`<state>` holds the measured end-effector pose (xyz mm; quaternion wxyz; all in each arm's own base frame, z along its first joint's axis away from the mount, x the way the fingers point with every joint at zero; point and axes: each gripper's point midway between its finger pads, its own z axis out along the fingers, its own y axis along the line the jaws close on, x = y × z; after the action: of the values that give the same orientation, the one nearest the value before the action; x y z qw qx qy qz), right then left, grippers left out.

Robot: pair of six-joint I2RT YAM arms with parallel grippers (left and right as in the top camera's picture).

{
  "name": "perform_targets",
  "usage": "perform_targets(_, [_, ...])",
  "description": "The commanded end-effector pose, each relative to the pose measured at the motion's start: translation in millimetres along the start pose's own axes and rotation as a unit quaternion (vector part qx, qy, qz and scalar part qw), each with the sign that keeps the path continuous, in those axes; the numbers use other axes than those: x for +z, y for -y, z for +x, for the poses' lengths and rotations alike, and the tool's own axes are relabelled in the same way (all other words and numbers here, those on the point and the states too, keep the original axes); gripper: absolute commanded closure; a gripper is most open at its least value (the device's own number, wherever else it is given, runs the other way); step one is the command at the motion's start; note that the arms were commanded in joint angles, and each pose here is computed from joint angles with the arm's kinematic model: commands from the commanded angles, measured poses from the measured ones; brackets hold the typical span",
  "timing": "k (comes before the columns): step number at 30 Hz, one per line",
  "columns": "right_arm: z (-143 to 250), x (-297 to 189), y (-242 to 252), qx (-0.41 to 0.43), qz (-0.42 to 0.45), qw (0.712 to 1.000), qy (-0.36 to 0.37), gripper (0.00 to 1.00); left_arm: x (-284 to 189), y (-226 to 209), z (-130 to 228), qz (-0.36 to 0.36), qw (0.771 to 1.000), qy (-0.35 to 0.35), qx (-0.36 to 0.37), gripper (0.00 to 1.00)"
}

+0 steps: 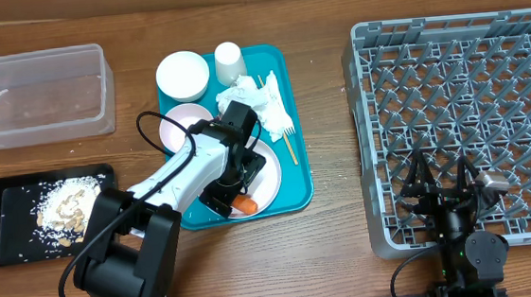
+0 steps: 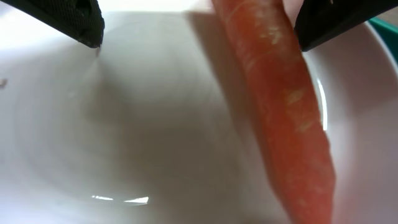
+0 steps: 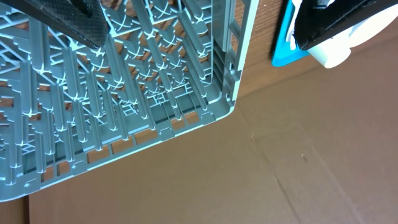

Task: Sort waste into correct bins and load items into the dishwasher rack
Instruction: 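Close the left gripper on the carrot and lift it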

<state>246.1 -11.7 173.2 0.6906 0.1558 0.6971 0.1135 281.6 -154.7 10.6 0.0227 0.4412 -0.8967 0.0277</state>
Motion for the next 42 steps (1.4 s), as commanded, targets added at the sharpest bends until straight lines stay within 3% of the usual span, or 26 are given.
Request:
perform_targets(1, [1.8, 0.2, 1.3, -0.003, 0.0, 1.0, 0.002, 0.0, 7.1, -5.2, -4.0, -0.013, 1.0, 0.01, 0.007, 0.01])
perform_targets(4, [1.8, 0.2, 1.3, -0.003, 0.0, 1.0, 0.001, 0.0, 7.0, -5.9, -6.0, -0.015, 1.0, 0.015, 0.007, 0.02])
perform_targets(11, [1.8, 0.2, 1.3, -0.003, 0.0, 1.0, 0.002, 0.0, 6.7, -5.0, -13.9, -0.015, 0.999, 0.038, 0.007, 0.34])
perform_targets(26, [1.8, 0.2, 1.3, -0.003, 0.0, 1.0, 0.001, 0.0, 7.2, -4.0, -13.8, -0.013, 0.999, 0.038, 0.007, 0.66])
perform_targets(27, [1.8, 0.2, 1.3, -0.003, 0.0, 1.0, 0.001, 0.0, 7.1, -4.1, -13.3, -0.013, 0.999, 0.037, 0.008, 0.7])
perform_targets(30, [1.8, 0.2, 1.3, -0.003, 0.0, 1.0, 0.001, 0.0, 7.2, -3.0, -10.2, -0.011, 0.999, 0.027, 0.019, 0.96])
perform_targets(42, [1.8, 0.2, 1.3, -0.003, 0.0, 1.0, 0.002, 0.0, -22.5, 13.8, -9.9, 0.007, 0.996, 0.026, 0.081, 0.96])
